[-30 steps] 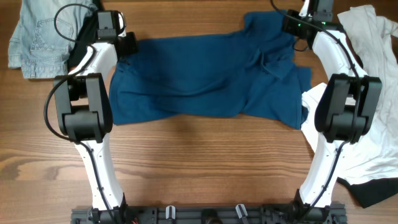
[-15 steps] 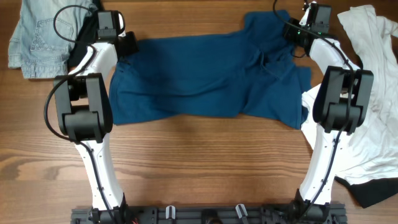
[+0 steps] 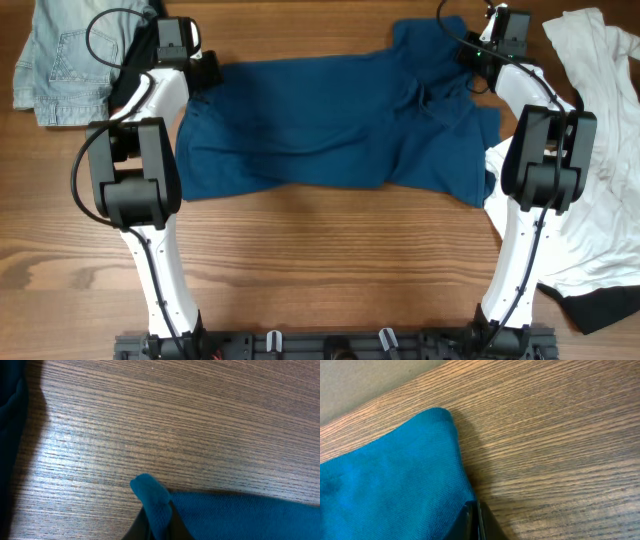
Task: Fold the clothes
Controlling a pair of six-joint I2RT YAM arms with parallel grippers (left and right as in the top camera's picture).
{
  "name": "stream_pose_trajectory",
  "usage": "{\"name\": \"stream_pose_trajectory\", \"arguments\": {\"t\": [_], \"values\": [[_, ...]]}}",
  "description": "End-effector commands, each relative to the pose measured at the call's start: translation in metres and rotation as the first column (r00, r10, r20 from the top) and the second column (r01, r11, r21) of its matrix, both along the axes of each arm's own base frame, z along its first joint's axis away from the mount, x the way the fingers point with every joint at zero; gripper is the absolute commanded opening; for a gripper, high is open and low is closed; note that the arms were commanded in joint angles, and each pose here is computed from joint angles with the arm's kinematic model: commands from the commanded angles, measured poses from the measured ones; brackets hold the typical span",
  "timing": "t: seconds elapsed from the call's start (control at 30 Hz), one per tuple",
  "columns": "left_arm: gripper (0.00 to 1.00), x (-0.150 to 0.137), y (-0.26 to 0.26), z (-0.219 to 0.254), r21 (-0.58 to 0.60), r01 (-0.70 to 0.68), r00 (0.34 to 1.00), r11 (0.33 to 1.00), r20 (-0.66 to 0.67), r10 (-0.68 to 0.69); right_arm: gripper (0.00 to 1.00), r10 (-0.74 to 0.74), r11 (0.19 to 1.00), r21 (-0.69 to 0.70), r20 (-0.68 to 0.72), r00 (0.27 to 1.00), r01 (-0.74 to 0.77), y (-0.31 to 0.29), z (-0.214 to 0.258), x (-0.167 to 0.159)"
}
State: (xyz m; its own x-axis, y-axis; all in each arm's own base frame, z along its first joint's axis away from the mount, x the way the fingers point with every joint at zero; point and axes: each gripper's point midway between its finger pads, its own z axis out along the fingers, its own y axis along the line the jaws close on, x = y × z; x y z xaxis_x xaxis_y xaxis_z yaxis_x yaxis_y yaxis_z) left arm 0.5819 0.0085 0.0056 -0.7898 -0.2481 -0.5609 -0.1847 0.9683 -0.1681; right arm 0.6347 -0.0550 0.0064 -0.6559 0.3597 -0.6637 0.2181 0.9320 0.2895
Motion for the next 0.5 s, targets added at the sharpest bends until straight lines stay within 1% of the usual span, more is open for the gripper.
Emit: {"name": "stream_pose_trajectory", "arguments": {"t": [0.0, 0.13, 0.23, 0.37, 0.47], "values": [[0.04, -0.007, -0.002, -0.008, 0.003, -0.012, 0.999, 1.0, -0.035, 0.012, 0.04, 0.019, 1.0, -0.011, -0.028, 0.999, -0.02, 0.008, -0.015, 0.001], [0.04, -0.007, -0.001, -0.008, 0.003, -0.012, 0.999, 1.0, -0.034, 0.012, 0.04, 0.024, 1.0, -0.014, -0.043, 0.999, -0.025, 0.006, 0.013, 0.009], [0.04, -0.009, -0.002, -0.009, 0.003, -0.012, 0.999, 1.0, -0.041, 0.012, 0.04, 0.057, 0.997, -0.042, -0.041, 0.998, -0.058, 0.006, 0.064, 0.015], [0.04, -0.011, -0.001, -0.011, 0.003, -0.012, 0.999, 1.0, -0.05, 0.012, 0.04, 0.082, 0.995, -0.056, -0.059, 0.995, -0.085, 0.008, 0.107, 0.008], [0.04, -0.011, 0.001, -0.008, 0.004, -0.015, 0.999, 1.0, -0.048, 0.015, 0.04, 0.111, 0.991, -0.062, -0.091, 0.99, -0.117, 0.011, 0.127, -0.003]]}}
